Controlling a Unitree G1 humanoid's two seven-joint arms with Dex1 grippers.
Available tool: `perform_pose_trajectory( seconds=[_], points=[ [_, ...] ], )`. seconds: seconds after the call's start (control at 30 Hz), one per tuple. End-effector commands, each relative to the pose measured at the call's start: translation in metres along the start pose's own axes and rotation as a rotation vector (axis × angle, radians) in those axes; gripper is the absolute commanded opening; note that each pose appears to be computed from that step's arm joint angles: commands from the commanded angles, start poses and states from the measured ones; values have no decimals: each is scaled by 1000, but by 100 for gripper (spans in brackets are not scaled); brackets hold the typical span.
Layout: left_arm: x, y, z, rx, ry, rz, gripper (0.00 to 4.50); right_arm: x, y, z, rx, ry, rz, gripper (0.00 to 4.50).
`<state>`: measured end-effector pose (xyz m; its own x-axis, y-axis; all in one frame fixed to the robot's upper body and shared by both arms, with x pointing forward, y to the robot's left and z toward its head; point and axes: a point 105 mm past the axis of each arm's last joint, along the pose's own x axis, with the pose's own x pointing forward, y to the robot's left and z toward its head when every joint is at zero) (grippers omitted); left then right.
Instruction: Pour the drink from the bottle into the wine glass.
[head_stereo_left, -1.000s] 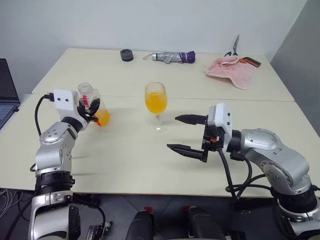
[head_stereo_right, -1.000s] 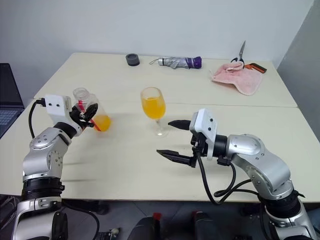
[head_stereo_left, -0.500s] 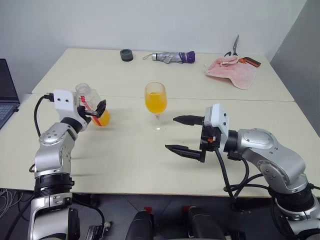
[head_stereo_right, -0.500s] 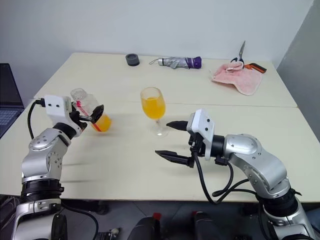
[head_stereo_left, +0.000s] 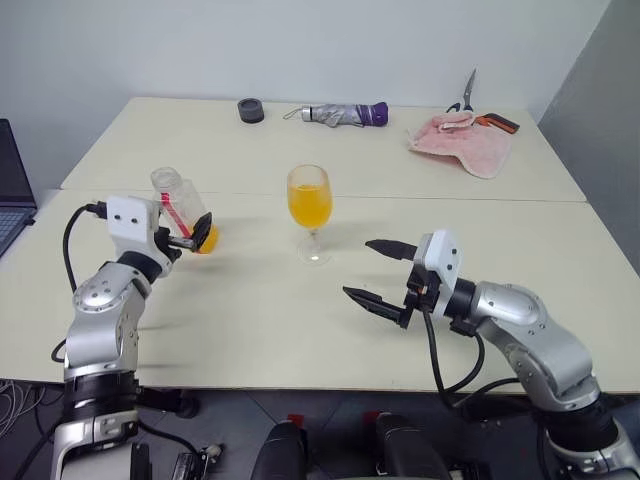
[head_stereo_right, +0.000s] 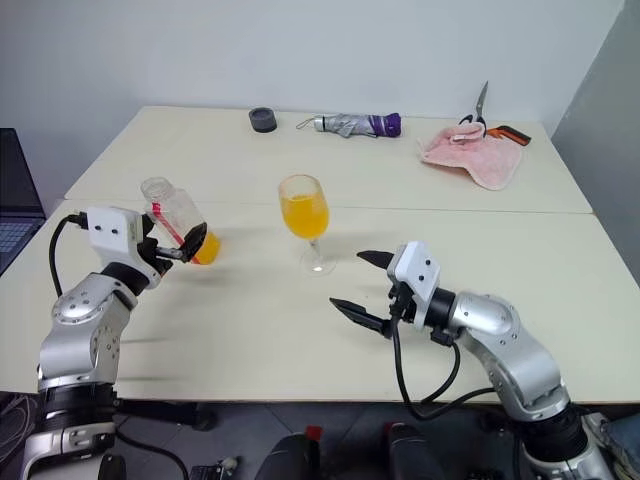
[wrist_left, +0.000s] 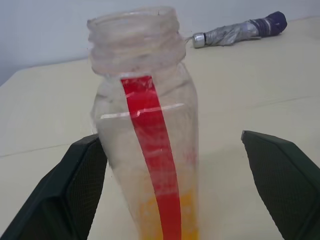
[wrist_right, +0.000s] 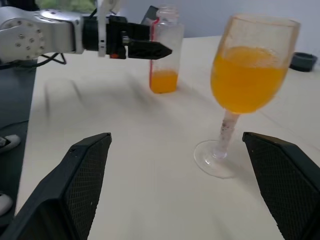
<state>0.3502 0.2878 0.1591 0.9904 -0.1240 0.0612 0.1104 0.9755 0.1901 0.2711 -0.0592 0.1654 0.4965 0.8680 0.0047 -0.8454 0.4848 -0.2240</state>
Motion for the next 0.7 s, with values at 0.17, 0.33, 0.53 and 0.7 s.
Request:
perform_pose_trajectory(
  seconds=[0.17,0.33,0.53,0.7],
  points=[
    [-34,8,-3,-18,-13,116,447,-19,-26,-34,46,-46,-319,450],
    [-49,1,-13,-38,14,151,447,-28,-39,-54,84,-54,-491,450],
    [-63,-7,-23,-75,21,158,447,-38,-67,-69,115,-67,-695,450],
    [-66,-11,-24,-98,19,145,447,-34,-68,-73,106,-67,-691,450]
  ],
)
